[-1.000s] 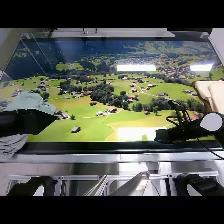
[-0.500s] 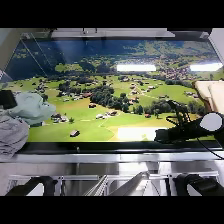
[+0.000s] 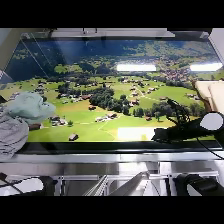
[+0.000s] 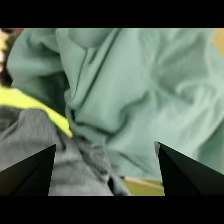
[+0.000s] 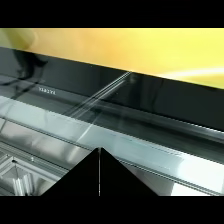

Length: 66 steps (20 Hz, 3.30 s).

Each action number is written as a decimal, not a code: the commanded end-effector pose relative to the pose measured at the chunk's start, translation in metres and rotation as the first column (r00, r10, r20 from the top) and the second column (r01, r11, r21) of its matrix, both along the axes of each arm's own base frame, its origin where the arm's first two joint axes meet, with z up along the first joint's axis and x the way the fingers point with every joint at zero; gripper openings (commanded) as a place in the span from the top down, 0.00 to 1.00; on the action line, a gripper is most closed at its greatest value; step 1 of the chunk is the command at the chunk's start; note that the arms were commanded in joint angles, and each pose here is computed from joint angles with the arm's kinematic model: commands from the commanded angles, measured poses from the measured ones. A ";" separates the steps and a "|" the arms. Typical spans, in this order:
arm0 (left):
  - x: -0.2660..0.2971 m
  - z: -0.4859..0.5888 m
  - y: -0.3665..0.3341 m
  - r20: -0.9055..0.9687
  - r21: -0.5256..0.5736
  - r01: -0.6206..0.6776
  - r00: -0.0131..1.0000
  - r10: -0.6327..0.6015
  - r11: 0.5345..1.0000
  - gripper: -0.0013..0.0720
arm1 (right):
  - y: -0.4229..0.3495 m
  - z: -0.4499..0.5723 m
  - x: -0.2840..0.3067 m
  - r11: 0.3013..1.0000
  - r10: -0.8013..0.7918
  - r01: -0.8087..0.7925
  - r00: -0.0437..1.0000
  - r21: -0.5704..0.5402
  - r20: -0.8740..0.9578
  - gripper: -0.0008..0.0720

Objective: Fold the shirts.

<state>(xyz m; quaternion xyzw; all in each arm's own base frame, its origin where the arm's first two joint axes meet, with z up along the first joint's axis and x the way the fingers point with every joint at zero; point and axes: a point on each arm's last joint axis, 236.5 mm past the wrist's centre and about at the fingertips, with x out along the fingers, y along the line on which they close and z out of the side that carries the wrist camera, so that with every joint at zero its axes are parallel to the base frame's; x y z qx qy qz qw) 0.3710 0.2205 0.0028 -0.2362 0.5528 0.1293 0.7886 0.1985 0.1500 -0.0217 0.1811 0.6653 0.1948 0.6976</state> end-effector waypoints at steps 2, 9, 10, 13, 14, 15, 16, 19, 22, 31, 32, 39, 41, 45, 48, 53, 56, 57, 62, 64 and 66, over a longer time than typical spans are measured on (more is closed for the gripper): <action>0.022 -0.061 -0.006 -0.055 -0.132 0.076 0.995 -0.084 0.988 0.01 | 0.003 0.001 0.000 1.000 -0.003 0.003 1.000 0.013 -0.004 0.97; 0.040 -0.064 -0.039 -0.124 -0.225 0.204 0.964 -0.236 0.953 0.97 | 0.006 0.003 0.000 1.000 -0.007 0.007 1.000 0.029 -0.006 0.97; 0.047 -0.051 -0.046 -0.105 -0.225 0.230 0.960 -0.258 0.947 0.98 | 0.009 0.005 0.000 0.999 -0.012 0.012 1.000 0.045 -0.008 0.97; 0.091 0.047 -0.127 0.178 -0.321 0.414 0.910 -0.375 0.852 0.98 | 0.015 0.009 0.000 0.997 -0.018 0.019 1.000 0.076 -0.013 0.97; 0.099 0.095 -0.171 0.308 -0.349 0.517 0.851 -0.425 0.782 0.98 | 0.016 0.010 0.000 0.996 -0.019 0.020 1.000 0.082 -0.014 0.97; 0.098 0.139 -0.212 0.413 -0.343 0.614 0.778 -0.473 0.711 0.98 | 0.016 0.011 0.001 0.997 -0.009 0.009 1.000 0.082 -0.004 0.97; 0.090 0.180 -0.255 0.498 -0.310 0.704 0.693 -0.522 0.640 0.98 | 0.016 0.012 0.001 0.997 0.014 -0.015 1.000 0.081 0.014 0.97; 0.063 0.239 -0.349 0.570 -0.131 0.839 0.500 -0.652 0.528 0.97 | 0.013 0.019 0.008 0.997 0.002 -0.005 0.999 0.083 0.033 0.97; 0.044 0.215 -0.396 0.417 -0.061 0.854 0.492 -0.764 0.516 0.96 | 0.002 0.038 0.023 0.996 -0.002 -0.007 0.995 0.086 0.101 0.97; 0.006 0.172 -0.450 0.268 -0.099 0.898 0.439 -0.857 0.429 0.01 | -0.025 0.071 0.050 0.995 -0.078 0.060 0.971 0.085 0.226 0.27; 0.008 0.168 -0.432 0.218 -0.077 0.887 0.461 -0.860 0.456 0.01 | -0.026 0.070 0.058 0.995 -0.078 0.058 0.965 0.085 0.249 0.27; 0.015 0.024 -0.325 0.106 -0.263 0.641 0.762 -0.638 0.721 0.03 | -0.010 0.032 0.154 0.947 -0.255 0.192 0.936 0.258 0.243 0.27; 0.023 -0.002 -0.326 0.173 -0.408 0.585 0.803 -0.570 0.701 0.03 | -0.005 0.008 0.182 0.934 -0.267 0.207 0.946 0.290 0.184 0.27; 0.053 -0.040 -0.324 0.204 -0.517 0.527 0.841 -0.500 0.675 0.03 | -0.002 -0.041 0.223 0.932 -0.265 0.232 0.961 0.280 0.085 0.27; 0.076 -0.058 -0.336 0.201 -0.522 0.552 0.821 -0.534 0.651 0.03 | 0.003 -0.062 0.230 0.924 -0.273 0.259 0.962 0.282 0.009 0.28; 0.104 -0.083 -0.375 0.163 -0.501 0.597 0.776 -0.610 0.627 0.03 | 0.026 -0.084 0.233 0.933 -0.254 0.247 0.967 0.260 -0.007 0.28; 0.100 -0.109 -0.377 0.022 -0.416 0.646 0.711 -0.703 0.640 0.04 | 0.040 -0.080 0.242 0.936 -0.234 0.222 0.972 0.272 0.011 0.34; 0.099 -0.114 -0.375 -0.018 -0.386 0.659 0.694 -0.720 0.645 0.04 | 0.043 -0.077 0.246 0.936 -0.233 0.219 0.972 0.277 0.018 0.41; 0.104 -0.122 -0.396 -0.048 -0.363 0.690 0.658 -0.752 0.626 0.42 | 0.051 -0.055 0.263 0.930 -0.226 0.196 0.972 0.311 0.065 0.79; 0.102 -0.113 -0.403 -0.036 -0.380 0.705 0.636 -0.771 0.599 0.97 | 0.053 -0.047 0.264 0.931 -0.208 0.175 0.975 0.320 0.074 0.97; 0.110 -0.084 -0.405 -0.007 -0.360 0.734 0.616 -0.788 0.576 0.97 | 0.053 -0.030 0.271 0.932 -0.196 0.150 0.974 0.329 0.111 0.97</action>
